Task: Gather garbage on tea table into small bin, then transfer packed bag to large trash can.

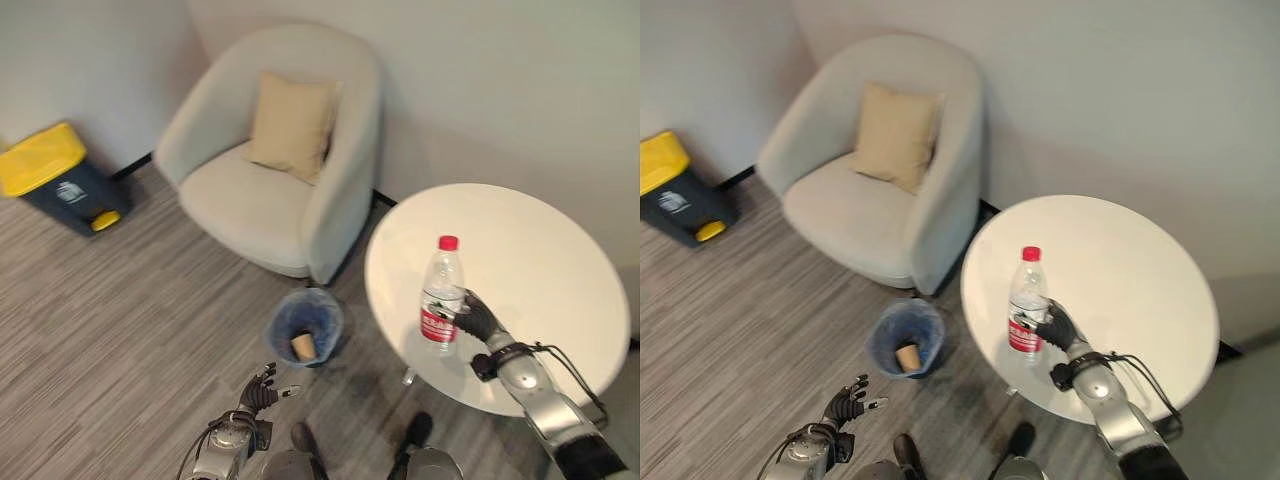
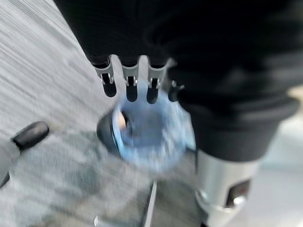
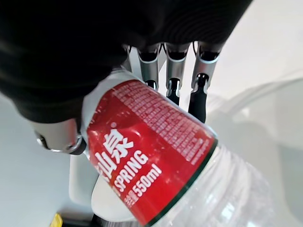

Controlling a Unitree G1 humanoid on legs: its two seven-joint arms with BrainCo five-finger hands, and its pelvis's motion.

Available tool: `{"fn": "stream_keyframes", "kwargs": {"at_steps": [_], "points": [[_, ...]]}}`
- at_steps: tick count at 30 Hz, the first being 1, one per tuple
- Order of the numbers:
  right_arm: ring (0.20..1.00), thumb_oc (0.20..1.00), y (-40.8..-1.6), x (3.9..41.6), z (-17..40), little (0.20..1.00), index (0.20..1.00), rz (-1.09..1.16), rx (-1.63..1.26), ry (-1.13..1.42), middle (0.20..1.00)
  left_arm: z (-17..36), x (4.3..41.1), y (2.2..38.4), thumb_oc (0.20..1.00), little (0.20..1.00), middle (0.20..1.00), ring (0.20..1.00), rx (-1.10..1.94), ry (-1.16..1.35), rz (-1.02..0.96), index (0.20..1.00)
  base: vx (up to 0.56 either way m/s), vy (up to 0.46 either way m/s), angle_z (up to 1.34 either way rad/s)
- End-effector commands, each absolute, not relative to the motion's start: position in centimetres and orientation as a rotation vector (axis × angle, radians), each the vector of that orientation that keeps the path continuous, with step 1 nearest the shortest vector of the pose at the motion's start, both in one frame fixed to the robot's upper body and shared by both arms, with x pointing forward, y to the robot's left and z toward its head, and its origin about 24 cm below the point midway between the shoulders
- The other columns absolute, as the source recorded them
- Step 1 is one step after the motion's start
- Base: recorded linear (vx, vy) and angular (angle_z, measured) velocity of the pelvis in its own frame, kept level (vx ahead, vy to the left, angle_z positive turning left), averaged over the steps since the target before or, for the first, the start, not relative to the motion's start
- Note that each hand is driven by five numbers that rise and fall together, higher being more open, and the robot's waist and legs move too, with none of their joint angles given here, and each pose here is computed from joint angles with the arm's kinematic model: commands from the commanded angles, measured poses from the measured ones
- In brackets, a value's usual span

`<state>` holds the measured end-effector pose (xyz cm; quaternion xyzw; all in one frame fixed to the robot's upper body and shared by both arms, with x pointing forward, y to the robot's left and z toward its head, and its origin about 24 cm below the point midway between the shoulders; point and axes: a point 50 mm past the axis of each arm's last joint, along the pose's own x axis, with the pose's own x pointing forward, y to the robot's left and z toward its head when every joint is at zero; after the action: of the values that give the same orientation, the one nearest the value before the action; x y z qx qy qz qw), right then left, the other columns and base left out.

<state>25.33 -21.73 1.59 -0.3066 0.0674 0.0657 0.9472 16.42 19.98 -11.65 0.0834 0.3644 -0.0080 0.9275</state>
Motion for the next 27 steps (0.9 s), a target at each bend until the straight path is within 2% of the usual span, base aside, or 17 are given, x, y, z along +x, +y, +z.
{"fn": "stream_keyframes", "kwargs": {"at_steps": [1,10,20,25,27], "points": [[0.2,0.2,-17.8,27.4,4.3,0.2,0.2,0.201,-0.536,-0.045,0.2,-10.7,16.7,22.8,1.0,1.0,1.0,1.0,0.262,0.714,0.024,1.0,0.04,0.203,0.25],[0.2,0.2,-17.6,27.1,4.2,0.2,0.2,0.202,-0.531,-0.042,0.2,-9.7,17.7,24.2,1.0,1.0,1.0,1.0,0.288,0.676,0.065,1.0,0.05,0.158,0.37],[0.2,0.2,-17.3,27.1,3.8,0.2,0.2,0.271,-0.635,-0.032,0.2,-10.3,16.5,25.0,1.0,1.0,1.0,1.0,0.303,0.727,0.081,1.0,0.06,-0.049,0.25],[0.2,0.2,-15.9,28.8,5.7,0.2,0.2,0.29,-0.689,-0.13,0.2,-9.4,18.5,25.0,1.0,1.0,1.0,1.0,0.327,0.668,0.089,1.0,-0.17,-0.036,0.25],[0.2,0.2,-13.7,30.8,8.1,0.2,0.2,0.292,-0.709,-0.242,0.2,-8.2,20.8,24.8,1.0,1.0,1.0,1.0,0.332,0.598,0.108,1.0,-0.28,-0.007,0.39]]}}
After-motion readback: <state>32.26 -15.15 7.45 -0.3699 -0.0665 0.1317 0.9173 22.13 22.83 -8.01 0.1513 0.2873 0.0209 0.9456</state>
